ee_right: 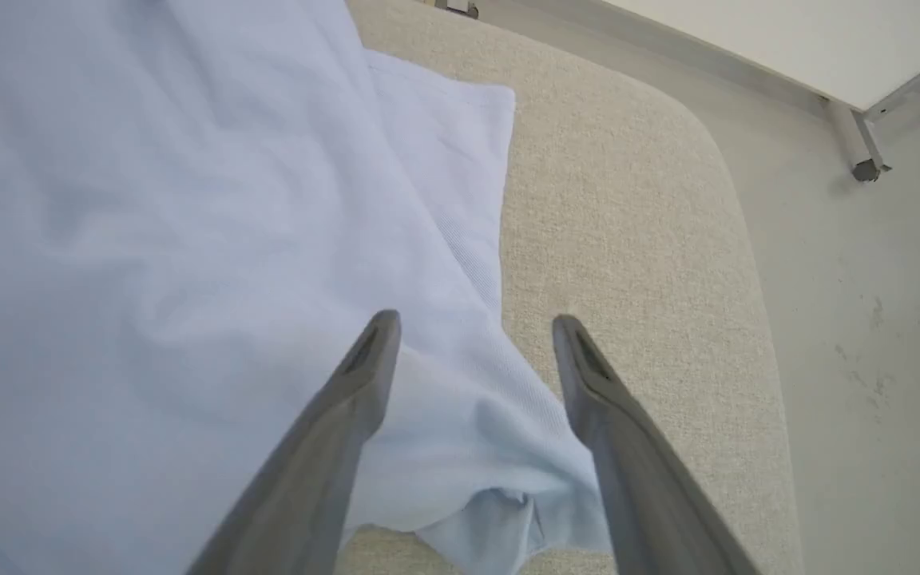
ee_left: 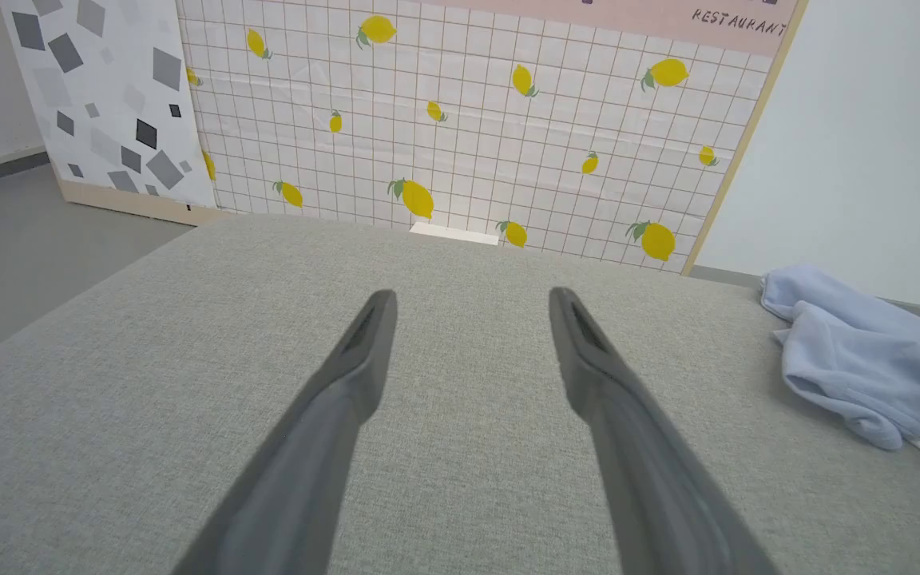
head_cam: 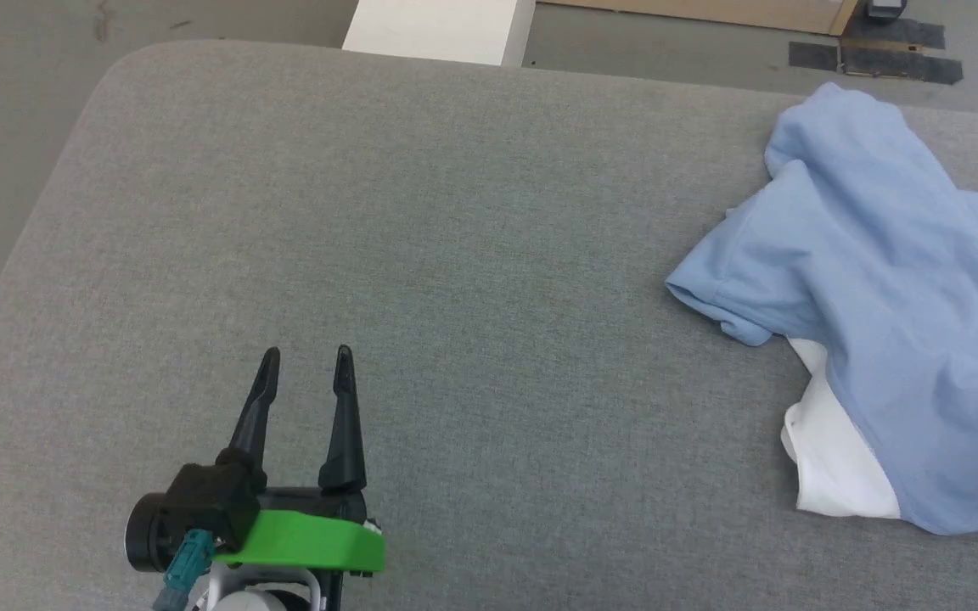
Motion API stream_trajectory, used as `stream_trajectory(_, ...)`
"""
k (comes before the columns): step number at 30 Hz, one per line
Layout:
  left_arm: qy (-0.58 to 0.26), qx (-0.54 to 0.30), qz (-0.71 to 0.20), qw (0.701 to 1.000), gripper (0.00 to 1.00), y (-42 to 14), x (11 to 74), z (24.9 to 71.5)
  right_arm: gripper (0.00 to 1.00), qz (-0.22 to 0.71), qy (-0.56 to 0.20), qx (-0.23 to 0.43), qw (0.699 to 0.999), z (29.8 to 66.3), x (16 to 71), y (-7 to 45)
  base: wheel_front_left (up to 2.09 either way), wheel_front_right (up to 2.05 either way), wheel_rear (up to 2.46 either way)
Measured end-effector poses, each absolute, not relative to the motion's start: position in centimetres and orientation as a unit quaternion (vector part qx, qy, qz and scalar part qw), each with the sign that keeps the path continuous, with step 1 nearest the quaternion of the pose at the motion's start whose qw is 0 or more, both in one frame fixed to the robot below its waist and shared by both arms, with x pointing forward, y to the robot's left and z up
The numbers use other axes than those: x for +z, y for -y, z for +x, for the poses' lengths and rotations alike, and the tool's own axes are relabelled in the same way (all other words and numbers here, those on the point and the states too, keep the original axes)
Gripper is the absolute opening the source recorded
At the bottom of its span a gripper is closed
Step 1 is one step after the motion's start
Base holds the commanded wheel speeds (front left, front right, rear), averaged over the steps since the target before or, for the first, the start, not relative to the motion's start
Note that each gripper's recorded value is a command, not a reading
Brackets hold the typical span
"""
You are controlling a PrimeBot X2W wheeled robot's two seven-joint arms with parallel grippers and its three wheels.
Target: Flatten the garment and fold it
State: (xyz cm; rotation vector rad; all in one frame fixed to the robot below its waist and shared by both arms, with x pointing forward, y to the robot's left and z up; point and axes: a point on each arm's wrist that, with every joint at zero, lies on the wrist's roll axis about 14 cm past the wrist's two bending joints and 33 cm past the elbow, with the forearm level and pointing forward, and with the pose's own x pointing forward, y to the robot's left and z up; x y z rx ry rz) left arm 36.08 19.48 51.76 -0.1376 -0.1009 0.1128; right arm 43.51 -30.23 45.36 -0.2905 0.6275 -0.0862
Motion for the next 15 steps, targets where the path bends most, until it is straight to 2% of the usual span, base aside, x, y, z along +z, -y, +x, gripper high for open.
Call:
stream_trajectory(3, 0.056, 0.054, -0.066, 0.995, 1.00, -19.5, 52.1, 36.0, 1.00, -0.132, -0.254, 0.005, 0.958, 45.0, 48.1, 26.4, 0.00, 0.00, 0.00)
stream_trajectory(6, 0.063, 0.054, -0.066, 0.994, 1.00, -19.5, 52.6, 35.9, 1.00, -0.107, -0.231, 0.067, 0.965, 44.9, 49.8, 21.8, 0.00, 0.00, 0.00)
stream_trajectory(10, 0.071, 0.052, -0.066, 0.994, 1.00, -19.4, 53.1, 35.7, 1.00, -0.092, -0.244, 0.153, 0.953, 43.1, 50.2, 16.0, 0.00, 0.00, 0.00)
stream_trajectory(15, 0.066, 0.058, -0.069, 0.994, 1.00, -19.6, 52.8, 35.7, 1.00, -0.102, -0.322, 0.209, 0.918, 39.8, 46.5, 13.1, 0.00, 0.00, 0.00)
